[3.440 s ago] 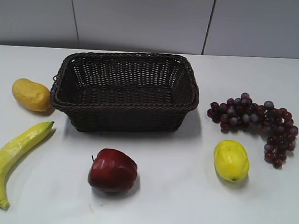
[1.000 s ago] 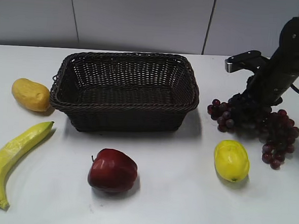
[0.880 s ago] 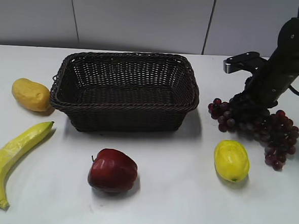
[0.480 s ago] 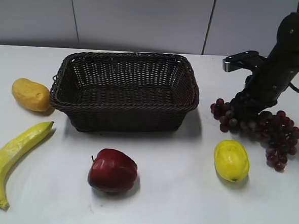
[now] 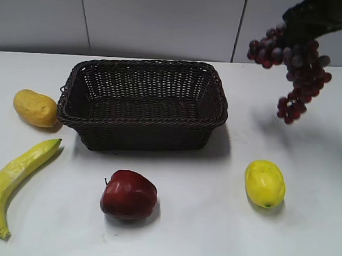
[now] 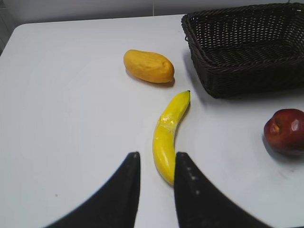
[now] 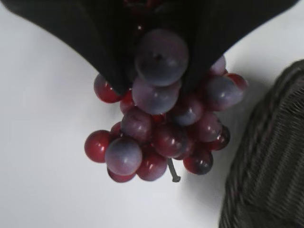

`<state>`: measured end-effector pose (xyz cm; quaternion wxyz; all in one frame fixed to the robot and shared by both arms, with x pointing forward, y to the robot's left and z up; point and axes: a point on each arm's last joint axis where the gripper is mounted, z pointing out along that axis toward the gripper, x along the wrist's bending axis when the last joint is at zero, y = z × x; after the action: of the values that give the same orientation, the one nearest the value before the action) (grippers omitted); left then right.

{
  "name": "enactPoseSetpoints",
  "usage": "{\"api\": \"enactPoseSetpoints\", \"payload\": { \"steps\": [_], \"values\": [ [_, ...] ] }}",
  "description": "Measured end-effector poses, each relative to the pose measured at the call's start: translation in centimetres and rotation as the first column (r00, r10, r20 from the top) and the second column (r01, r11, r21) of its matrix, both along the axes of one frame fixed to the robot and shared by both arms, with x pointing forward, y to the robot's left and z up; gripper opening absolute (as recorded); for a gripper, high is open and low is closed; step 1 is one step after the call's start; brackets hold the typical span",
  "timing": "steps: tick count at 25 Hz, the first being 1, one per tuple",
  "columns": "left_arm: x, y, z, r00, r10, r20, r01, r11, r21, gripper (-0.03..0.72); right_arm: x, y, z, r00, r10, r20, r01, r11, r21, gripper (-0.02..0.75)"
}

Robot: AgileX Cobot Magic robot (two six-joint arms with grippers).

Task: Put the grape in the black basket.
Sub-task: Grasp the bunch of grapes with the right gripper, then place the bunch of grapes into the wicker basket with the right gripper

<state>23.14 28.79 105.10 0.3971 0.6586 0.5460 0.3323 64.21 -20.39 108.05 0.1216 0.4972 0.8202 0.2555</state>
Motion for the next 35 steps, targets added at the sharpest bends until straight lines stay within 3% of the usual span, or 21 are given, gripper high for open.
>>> {"api": "enactPoseSetpoints", "payload": {
  "steps": [7,15,19,23,28,31,33,35],
  "values": [
    [0.0,0.0,0.0,1.0,0.0,0.0,0.0,1.0,0.0,0.227,-1.2,4.8,6.1,0.977,0.108,0.184,-0.12,0.991,0.052,0.246],
    [0.0,0.0,0.0,1.0,0.0,0.0,0.0,1.0,0.0,0.227,-3.5,13.1,8.1,0.887,0.25,0.389,-0.305,0.948,0.086,0.239],
    [0.0,0.0,0.0,1.0,0.0,0.0,0.0,1.0,0.0,0.227,-3.2,16.4,5.3,0.878,0.299,0.373,-0.352,0.932,0.082,0.237],
    [0.0,0.0,0.0,1.0,0.0,0.0,0.0,1.0,0.0,0.228,-1.9,18.8,-0.1,0.899,0.346,0.269,-0.372,0.926,0.055,0.236],
    [0.0,0.0,0.0,1.0,0.0,0.0,0.0,1.0,0.0,0.227,-0.5,20.1,-6.3,0.919,0.367,0.144,-0.375,0.927,0.027,0.228],
    [0.0,0.0,0.0,1.0,0.0,0.0,0.0,1.0,0.0,0.228,-0.4,20.3,-8.4,0.922,0.38,0.077,-0.382,0.924,0.014,0.235],
    [0.0,0.0,0.0,1.0,0.0,0.0,0.0,1.0,0.0,0.228,-0.5,20.2,-8.8,0.921,0.386,0.048,-0.387,0.922,0.012,0.337],
    [0.0,0.0,0.0,1.0,0.0,0.0,0.0,1.0,0.0,0.228,-0.6,20.2,-8.8,0.921,0.387,0.04,-0.388,0.922,0.015,0.504]
  ]
}}
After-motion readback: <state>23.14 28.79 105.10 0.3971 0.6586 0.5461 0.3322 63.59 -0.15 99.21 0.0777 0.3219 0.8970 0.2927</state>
